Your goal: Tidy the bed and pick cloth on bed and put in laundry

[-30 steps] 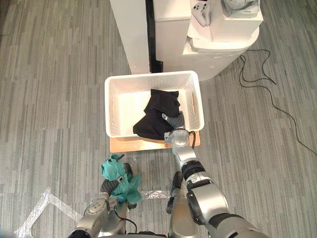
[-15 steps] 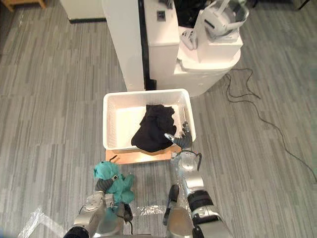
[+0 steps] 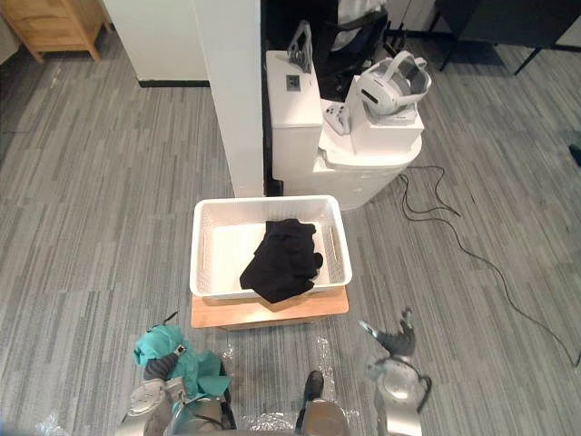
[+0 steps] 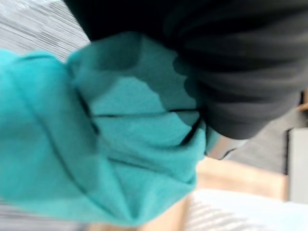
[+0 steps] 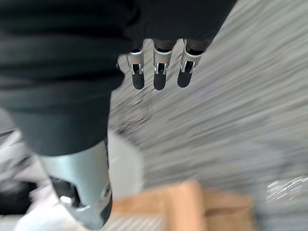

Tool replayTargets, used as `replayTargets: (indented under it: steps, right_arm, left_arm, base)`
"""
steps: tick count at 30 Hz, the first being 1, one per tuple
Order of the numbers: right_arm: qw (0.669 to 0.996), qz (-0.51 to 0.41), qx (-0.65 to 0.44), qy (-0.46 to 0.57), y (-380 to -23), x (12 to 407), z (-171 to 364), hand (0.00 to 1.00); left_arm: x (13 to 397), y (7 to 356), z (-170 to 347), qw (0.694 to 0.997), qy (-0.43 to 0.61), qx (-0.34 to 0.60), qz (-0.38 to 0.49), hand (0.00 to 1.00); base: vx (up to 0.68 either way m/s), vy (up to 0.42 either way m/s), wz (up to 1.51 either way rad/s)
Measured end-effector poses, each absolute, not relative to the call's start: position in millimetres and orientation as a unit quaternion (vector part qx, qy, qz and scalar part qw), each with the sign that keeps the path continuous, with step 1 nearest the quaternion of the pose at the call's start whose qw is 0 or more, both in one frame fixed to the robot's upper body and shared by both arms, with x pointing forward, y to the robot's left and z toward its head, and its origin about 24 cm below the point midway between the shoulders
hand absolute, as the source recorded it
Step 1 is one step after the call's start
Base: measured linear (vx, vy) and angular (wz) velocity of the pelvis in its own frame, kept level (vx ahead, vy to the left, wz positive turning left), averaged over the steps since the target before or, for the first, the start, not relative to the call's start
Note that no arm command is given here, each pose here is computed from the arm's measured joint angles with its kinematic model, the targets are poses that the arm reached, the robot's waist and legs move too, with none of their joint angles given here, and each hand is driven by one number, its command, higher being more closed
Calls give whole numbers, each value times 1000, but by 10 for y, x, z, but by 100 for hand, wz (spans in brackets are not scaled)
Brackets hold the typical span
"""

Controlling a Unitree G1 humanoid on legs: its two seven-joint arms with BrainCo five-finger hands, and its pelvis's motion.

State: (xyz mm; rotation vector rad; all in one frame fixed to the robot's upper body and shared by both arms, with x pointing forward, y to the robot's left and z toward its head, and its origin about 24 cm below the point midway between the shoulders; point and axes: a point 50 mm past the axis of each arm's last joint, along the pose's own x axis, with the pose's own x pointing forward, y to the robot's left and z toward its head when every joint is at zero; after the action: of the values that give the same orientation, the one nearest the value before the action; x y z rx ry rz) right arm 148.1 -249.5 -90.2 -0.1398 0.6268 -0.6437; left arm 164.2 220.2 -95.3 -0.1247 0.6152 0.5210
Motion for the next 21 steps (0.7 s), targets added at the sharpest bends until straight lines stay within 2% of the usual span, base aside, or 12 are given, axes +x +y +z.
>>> replayTargets:
  steps: [5, 6, 7, 8, 10, 14, 19, 21]
  right_arm:
    - [866, -323, -68, 375, -2558, 1233, -1132, 0]
    - [861, -323, -67, 388, -2565, 1191, -1169, 0]
    - [855, -316, -72, 404, -2606, 1132, -1210, 0]
    - [854, -314, -74, 409, -2621, 1112, -1220, 0]
    - [847, -313, -81, 422, -2667, 1066, -1243, 0]
    - [852, -308, -81, 416, -2653, 1144, -1232, 0]
    - [846, -306, -82, 429, -2651, 1090, -1269, 0]
    - [842, -301, -88, 438, -2649, 1020, -1290, 0]
  left_arm:
    - [1808, 2557, -641, 924, 220, -52, 308, 100]
    - [1860, 2733, -560, 921, 203, -47, 330, 100]
    - [1909, 3183, -367, 910, 171, -40, 375, 100]
    - [1938, 3290, -303, 909, 163, -32, 381, 100]
    - [2170, 3541, 144, 918, 96, 33, 384, 100]
    - [2383, 3416, 489, 933, 9, 48, 358, 100]
    - [2445, 3298, 678, 936, -41, 40, 347, 100]
    - [2515, 3087, 951, 944, -109, 47, 309, 100]
  base:
    - [58, -17, 12]
    - [39, -28, 5]
    - [0, 0, 0]
    - [0, 0, 0]
    - [0, 0, 0]
    - [-16, 10, -8]
    - [-13, 6, -16]
    - [0, 0, 0]
